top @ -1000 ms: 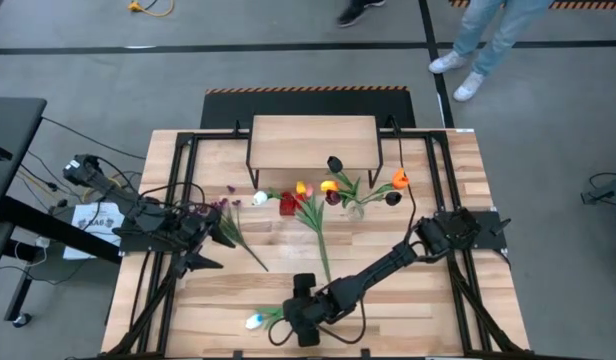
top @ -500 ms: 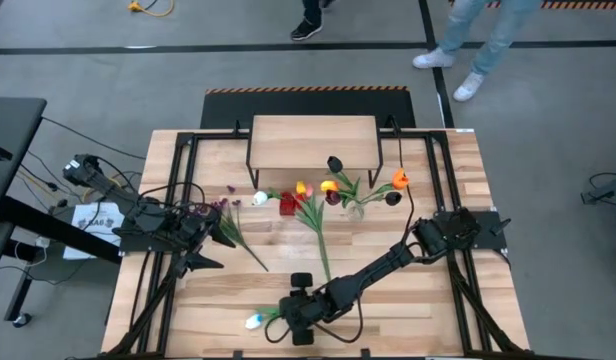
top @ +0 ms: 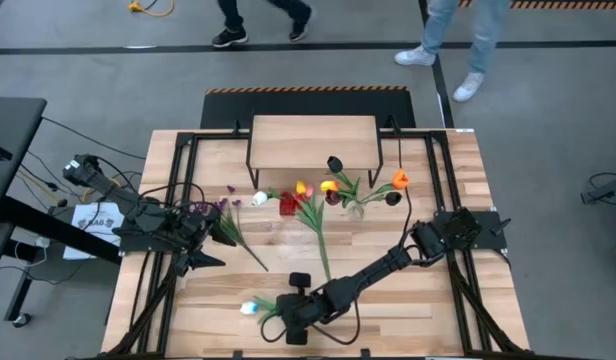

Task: Pick and place flowers into a vace then onto a shelf
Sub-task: Put the white flower into the red vase

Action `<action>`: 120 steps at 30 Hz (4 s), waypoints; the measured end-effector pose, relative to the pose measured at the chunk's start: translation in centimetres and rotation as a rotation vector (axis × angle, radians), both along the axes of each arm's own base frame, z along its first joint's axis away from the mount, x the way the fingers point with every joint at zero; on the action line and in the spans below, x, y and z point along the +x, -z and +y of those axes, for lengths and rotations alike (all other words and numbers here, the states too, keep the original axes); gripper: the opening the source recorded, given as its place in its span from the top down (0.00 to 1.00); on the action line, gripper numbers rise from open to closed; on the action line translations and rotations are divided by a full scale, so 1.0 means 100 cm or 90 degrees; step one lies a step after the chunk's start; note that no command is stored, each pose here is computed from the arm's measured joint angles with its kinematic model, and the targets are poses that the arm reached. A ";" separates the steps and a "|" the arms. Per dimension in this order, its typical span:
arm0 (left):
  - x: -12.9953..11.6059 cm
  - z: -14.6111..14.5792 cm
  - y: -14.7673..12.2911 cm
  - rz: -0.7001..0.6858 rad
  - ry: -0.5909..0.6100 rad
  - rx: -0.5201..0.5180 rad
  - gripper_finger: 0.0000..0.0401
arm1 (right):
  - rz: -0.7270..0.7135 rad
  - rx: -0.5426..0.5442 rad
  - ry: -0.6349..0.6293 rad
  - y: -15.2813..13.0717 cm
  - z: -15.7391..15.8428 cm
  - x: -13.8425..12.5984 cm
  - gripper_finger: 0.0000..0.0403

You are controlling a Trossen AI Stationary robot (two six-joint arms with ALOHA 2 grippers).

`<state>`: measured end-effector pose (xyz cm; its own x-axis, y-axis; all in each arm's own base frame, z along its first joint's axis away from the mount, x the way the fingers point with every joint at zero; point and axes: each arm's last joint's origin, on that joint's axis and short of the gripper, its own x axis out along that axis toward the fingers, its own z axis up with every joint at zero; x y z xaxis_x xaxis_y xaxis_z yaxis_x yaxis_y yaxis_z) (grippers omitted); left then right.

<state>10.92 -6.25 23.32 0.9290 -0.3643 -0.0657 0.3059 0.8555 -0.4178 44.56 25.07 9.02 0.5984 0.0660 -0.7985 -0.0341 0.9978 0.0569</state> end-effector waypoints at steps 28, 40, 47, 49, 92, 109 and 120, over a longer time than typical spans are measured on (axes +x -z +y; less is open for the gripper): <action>0.000 0.000 0.002 -0.006 0.003 0.056 0.30 | -0.212 -0.133 -0.157 -0.154 0.057 -0.026 1.00; 0.014 -0.008 -0.009 -0.134 -0.021 0.154 0.30 | -0.516 -0.240 -0.011 -0.235 0.047 -0.020 1.00; 0.030 -0.020 -0.018 -0.248 -0.029 0.176 0.30 | -0.541 -0.206 0.071 -0.239 0.008 0.006 1.00; 0.032 -0.023 -0.021 -0.279 -0.029 0.177 0.30 | -0.544 -0.201 0.088 -0.239 0.000 0.011 1.00; 0.038 -0.035 -0.032 -0.381 -0.093 0.191 0.36 | -0.479 -0.237 0.158 -0.226 -0.037 0.029 1.00; 0.042 -0.038 -0.032 -0.338 -0.075 0.219 0.99 | -0.464 -0.246 0.138 -0.223 -0.029 0.025 0.88; 0.046 -0.039 -0.030 -0.286 -0.079 0.231 1.00 | -0.456 -0.240 0.087 -0.220 0.004 0.007 0.48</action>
<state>15.48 -10.14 26.28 0.9289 -0.2787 0.2441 0.2735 0.9603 0.0557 45.27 25.45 31.06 0.9549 -0.2415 -0.1729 0.1892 0.9434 -0.2724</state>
